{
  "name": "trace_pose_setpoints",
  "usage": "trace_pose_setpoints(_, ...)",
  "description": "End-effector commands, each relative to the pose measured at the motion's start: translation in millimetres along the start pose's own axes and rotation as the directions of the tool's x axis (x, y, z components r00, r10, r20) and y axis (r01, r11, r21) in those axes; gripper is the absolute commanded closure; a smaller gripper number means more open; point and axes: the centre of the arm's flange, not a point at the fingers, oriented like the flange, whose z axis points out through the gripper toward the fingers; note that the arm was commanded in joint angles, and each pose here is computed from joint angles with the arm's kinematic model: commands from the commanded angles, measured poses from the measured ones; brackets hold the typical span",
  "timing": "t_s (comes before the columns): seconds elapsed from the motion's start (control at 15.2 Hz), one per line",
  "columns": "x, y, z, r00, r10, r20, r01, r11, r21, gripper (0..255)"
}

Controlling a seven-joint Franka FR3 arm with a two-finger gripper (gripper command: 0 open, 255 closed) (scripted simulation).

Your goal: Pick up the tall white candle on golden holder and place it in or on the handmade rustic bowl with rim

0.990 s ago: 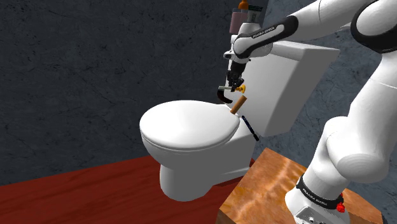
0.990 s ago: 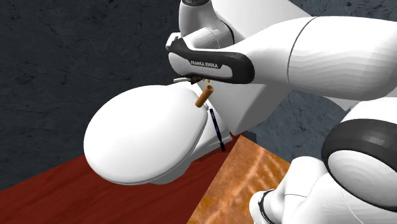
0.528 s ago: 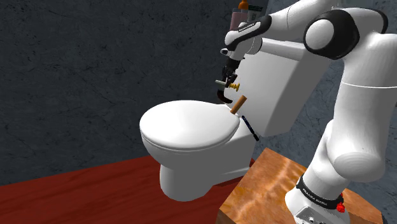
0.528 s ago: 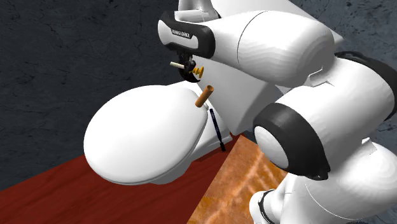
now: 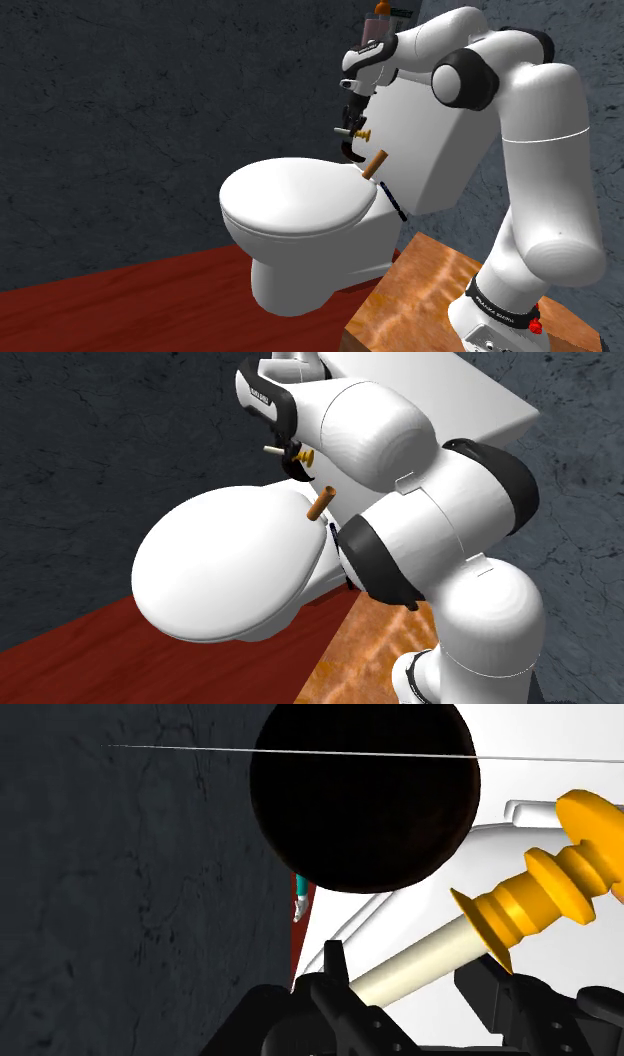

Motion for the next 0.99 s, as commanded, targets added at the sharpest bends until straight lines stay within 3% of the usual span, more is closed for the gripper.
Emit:
trace_pose_setpoints(0.0,-53,5,4,0.988,-0.004,0.154,0.011,0.999,-0.045,255)
trace_pose_setpoints(0.53,-58,0,46,0.988,-0.004,0.154,0.011,0.999,-0.045,255)
trace_pose_setpoints(0.92,-59,0,48,0.988,-0.004,0.154,0.011,0.999,-0.045,255)
